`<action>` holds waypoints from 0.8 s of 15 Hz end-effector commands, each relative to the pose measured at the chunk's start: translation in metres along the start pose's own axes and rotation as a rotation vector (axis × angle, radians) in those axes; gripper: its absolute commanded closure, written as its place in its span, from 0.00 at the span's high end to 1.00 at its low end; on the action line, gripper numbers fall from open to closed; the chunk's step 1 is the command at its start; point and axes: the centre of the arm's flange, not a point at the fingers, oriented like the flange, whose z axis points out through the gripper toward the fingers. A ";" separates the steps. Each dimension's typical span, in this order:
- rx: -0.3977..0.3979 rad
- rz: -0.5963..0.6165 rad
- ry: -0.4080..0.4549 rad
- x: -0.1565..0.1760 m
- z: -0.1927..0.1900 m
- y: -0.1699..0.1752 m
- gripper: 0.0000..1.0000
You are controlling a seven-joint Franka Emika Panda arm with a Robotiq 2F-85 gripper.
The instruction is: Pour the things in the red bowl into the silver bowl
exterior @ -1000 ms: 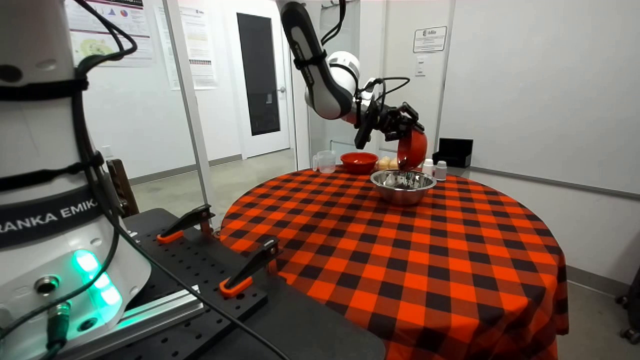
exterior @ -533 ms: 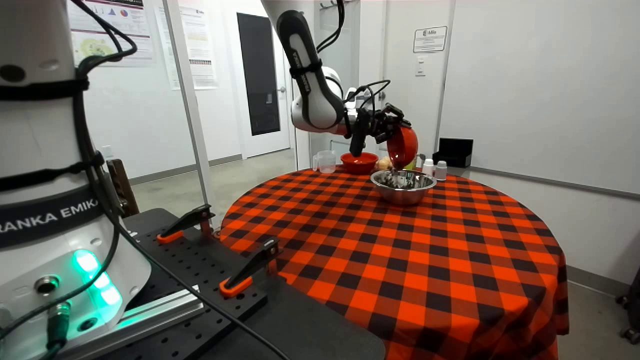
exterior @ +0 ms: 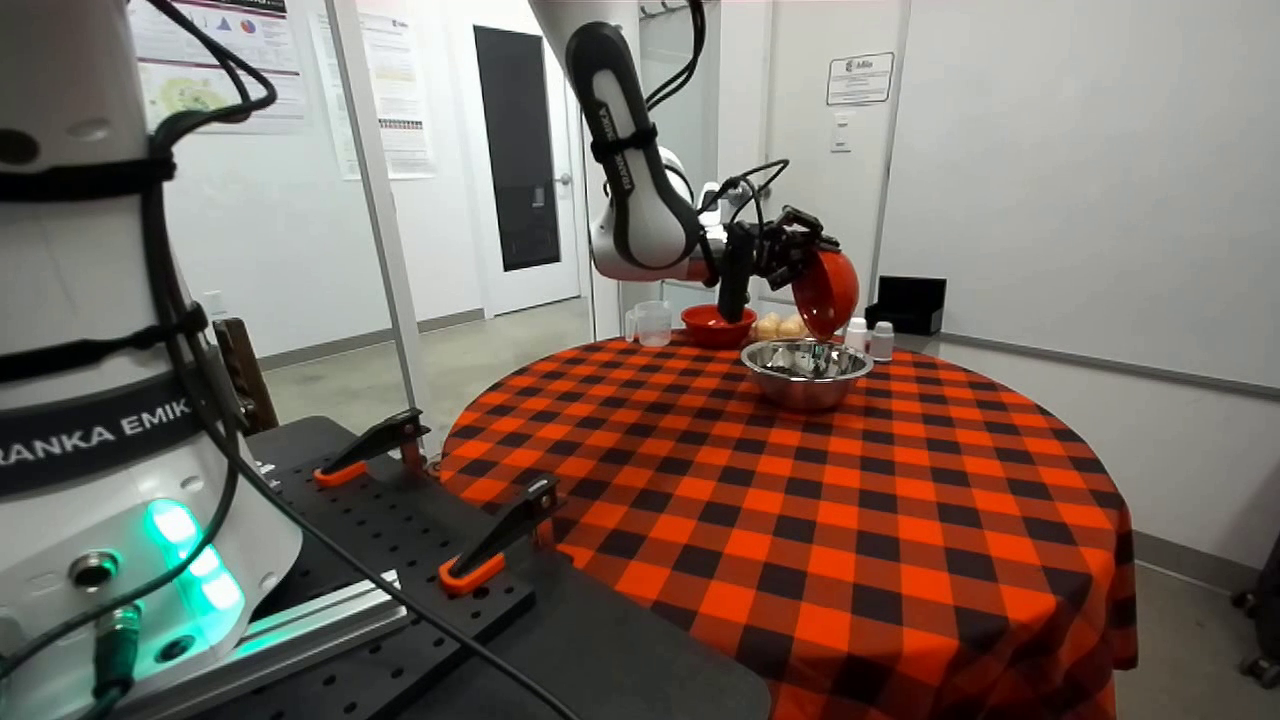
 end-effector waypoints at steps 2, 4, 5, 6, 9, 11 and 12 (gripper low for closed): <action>0.078 -0.016 -0.158 0.001 -0.001 0.027 0.03; 0.140 -0.012 -0.251 0.012 0.007 0.043 0.03; 0.181 -0.008 -0.299 0.018 0.012 0.051 0.03; 0.218 0.001 -0.342 0.024 0.016 0.060 0.03; 0.329 0.008 -0.487 0.040 0.034 0.088 0.03; 0.418 -0.032 -0.558 0.045 0.042 0.103 0.03; 0.467 -0.050 -0.582 0.047 0.043 0.109 0.03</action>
